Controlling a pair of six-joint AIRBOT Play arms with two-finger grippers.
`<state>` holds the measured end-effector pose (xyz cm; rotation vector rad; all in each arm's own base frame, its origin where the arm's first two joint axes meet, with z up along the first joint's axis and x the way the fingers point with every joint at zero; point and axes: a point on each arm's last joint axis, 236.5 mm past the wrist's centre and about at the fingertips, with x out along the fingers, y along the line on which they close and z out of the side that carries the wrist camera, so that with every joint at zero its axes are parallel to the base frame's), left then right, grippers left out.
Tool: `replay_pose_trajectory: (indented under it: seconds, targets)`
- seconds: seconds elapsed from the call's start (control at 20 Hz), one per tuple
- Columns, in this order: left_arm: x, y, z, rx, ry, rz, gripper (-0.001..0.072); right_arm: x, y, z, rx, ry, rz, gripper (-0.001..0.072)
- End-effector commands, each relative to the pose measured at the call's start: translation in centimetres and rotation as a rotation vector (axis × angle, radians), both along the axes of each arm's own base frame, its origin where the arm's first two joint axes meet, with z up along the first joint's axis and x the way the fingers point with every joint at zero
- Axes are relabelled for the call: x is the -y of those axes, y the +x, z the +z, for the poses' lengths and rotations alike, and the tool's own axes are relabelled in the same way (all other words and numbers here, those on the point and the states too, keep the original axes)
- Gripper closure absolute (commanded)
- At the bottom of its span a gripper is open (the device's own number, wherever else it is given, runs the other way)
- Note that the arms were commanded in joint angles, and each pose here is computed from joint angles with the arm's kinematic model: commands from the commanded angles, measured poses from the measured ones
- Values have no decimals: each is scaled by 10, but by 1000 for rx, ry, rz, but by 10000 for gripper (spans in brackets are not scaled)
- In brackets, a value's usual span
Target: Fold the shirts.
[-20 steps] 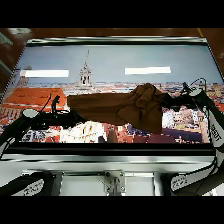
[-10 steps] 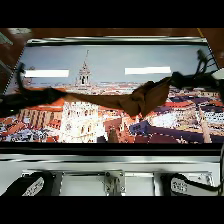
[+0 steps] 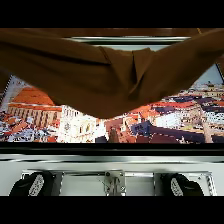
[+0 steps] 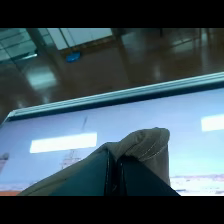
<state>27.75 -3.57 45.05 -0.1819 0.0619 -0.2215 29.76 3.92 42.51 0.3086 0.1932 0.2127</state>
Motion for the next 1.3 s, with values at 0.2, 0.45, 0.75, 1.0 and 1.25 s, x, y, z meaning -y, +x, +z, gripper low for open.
replay_pose_trajectory:
  seconds: [0.2, 0.45, 0.75, 1.0, 1.25]
  targets:
    - [13, -51, 0, -19, 110, 21, 664, -21, -58, 5, 0, -40, 43, 651]
    - [-9, -61, -38, -182, 155, 112, 664, -8, -64, -16, -90, -68, -11, 651]
    - [8, -84, 12, 37, 121, 110, 664, -3, -78, 14, 62, -175, -47, 651]
    - [26, -127, 37, 169, 146, 116, 664, 2, -123, 71, 242, -225, -126, 652]
    - [29, -129, -15, -62, 90, 94, 663, 26, -141, 60, 156, -276, -235, 651]
